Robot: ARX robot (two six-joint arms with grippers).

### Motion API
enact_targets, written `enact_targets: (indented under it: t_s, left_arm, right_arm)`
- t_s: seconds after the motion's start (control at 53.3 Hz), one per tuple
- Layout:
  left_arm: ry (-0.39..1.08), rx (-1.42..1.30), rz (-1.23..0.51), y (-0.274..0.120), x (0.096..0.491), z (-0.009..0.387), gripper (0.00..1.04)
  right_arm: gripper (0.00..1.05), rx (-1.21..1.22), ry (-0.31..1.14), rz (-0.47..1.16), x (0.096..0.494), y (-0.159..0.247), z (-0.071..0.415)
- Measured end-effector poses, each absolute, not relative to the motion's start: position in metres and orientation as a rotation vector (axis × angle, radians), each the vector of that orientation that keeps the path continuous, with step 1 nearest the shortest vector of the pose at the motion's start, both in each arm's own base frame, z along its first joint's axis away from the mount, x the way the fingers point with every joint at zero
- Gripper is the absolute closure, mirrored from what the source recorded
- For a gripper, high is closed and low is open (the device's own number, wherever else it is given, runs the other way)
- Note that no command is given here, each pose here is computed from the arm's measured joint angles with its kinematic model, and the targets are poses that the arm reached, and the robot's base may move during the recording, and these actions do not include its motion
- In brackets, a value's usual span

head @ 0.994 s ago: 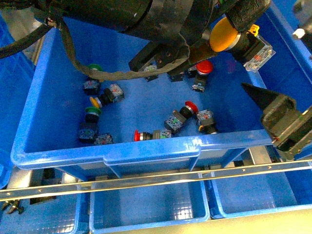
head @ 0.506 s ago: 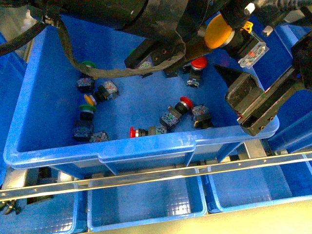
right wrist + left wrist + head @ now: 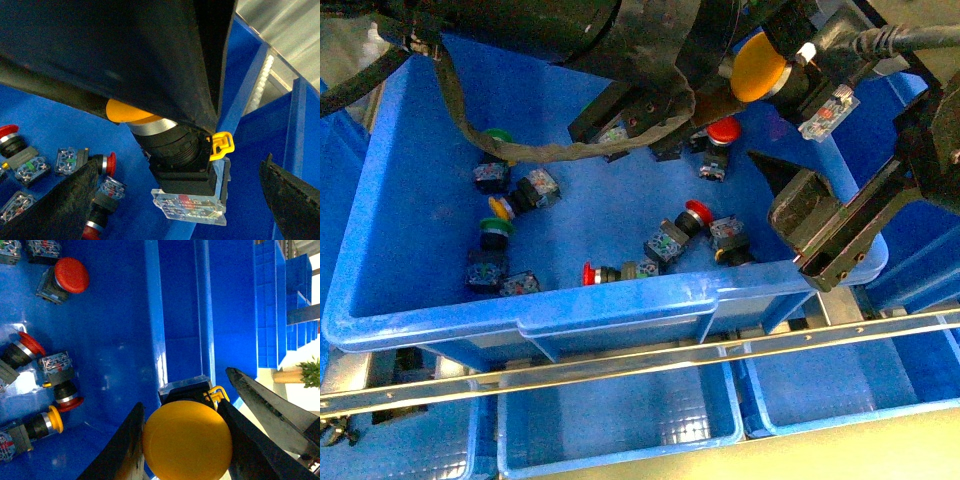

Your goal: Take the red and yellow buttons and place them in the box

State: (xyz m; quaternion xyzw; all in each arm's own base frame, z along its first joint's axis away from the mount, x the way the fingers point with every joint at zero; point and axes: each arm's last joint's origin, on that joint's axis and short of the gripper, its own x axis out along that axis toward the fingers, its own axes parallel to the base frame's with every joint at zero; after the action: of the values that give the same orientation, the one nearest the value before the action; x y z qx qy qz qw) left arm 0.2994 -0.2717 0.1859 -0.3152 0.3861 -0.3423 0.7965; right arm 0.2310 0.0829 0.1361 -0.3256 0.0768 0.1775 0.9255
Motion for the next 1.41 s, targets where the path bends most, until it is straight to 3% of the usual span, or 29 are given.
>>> enact_targets:
  t_s: [0.975, 1.407]
  left_arm:
    - [0.827, -0.672, -0.687, -0.271, 0.3, 0.184, 0.7]
    - [0.827, -0.672, -0.676, -0.271, 0.3, 0.184, 0.7]
  right_arm:
    - [0.08, -0.663, 0.168, 0.365, 0.244, 0.077, 0.13]
    - [0.67, -0.661, 0.185, 0.371, 0.245, 0.079, 0.127]
